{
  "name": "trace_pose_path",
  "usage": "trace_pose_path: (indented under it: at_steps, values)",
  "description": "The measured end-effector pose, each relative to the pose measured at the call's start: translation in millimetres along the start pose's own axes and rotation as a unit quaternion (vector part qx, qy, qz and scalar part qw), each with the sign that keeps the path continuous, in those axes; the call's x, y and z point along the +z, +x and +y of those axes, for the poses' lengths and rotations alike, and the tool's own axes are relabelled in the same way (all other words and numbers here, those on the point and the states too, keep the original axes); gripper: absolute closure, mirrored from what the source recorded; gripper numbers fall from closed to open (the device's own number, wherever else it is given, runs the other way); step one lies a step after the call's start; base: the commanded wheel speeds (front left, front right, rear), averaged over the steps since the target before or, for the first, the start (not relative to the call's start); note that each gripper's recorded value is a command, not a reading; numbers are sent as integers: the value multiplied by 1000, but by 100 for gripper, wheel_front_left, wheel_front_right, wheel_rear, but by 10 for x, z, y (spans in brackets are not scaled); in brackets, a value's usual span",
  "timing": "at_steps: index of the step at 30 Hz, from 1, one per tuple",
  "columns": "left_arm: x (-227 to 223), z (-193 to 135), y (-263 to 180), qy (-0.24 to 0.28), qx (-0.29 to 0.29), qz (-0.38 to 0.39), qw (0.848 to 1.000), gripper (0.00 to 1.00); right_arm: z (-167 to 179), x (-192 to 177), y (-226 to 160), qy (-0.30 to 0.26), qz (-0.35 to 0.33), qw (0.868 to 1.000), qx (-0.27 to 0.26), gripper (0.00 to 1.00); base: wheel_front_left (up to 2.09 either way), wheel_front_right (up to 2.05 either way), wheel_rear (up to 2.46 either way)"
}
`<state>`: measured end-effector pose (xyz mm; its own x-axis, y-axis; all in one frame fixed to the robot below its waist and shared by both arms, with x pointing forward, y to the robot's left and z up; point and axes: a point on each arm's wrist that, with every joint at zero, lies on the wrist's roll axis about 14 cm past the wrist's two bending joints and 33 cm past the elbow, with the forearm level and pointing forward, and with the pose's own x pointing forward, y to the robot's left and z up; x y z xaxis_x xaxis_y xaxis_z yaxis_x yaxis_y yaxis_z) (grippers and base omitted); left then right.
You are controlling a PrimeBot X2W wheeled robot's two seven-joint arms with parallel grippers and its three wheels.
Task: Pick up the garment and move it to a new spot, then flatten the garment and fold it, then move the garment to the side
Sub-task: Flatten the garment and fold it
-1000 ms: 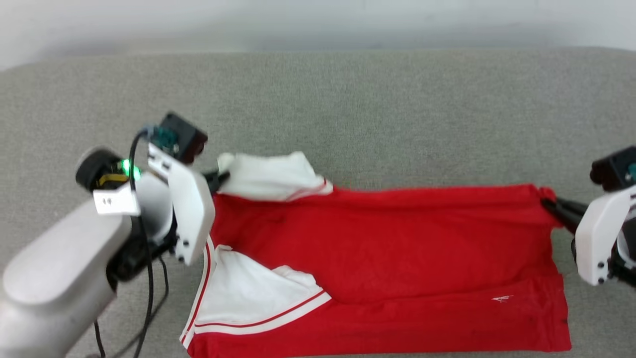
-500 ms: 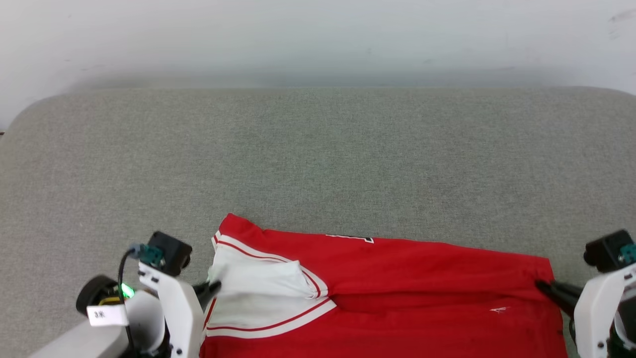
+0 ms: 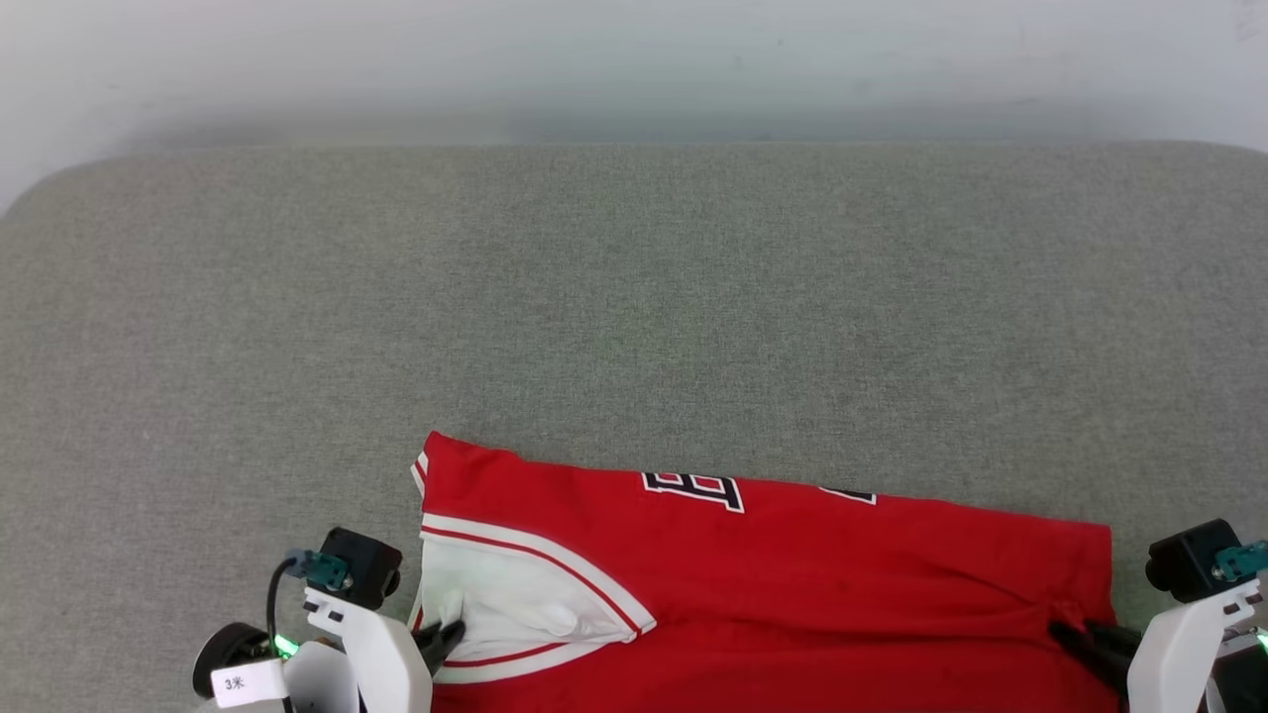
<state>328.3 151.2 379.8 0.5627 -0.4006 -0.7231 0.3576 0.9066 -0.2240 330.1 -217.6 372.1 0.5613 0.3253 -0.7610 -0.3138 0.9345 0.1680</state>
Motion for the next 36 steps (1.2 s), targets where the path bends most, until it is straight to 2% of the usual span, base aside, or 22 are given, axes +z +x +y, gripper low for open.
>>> trace_pose_path:
  at_steps: [1,6,11,14,23,26,31,36]
  values:
    - [21,10,0,0,4,-8,1000,0,2,34,-8,0,-10,1000,0,0,0,0,0]
    - [299,106,-110,3,38,-95,995,0,12,296,-152,-7,-70,997,-1,0,0,0,0]
    - [669,229,-346,18,90,-213,973,0,-70,642,-412,-21,-129,991,-13,0,0,0,0]
    - [784,293,-469,25,119,-263,957,0,-117,750,-501,-21,-137,990,-16,0,0,0,0]
    - [1085,477,-784,37,207,-363,908,0,-295,629,-500,34,-65,997,-17,0,0,0,0]
    - [1231,468,-922,40,228,-401,886,0,-322,560,-439,52,-43,998,-15,0,0,0,0]
    - [1214,469,-1042,31,257,-430,865,0,-305,404,-274,85,-7,996,-5,0,0,0,0]
    - [1173,468,-1105,26,277,-445,851,0,-256,290,-67,110,20,994,6,0,0,0,0]
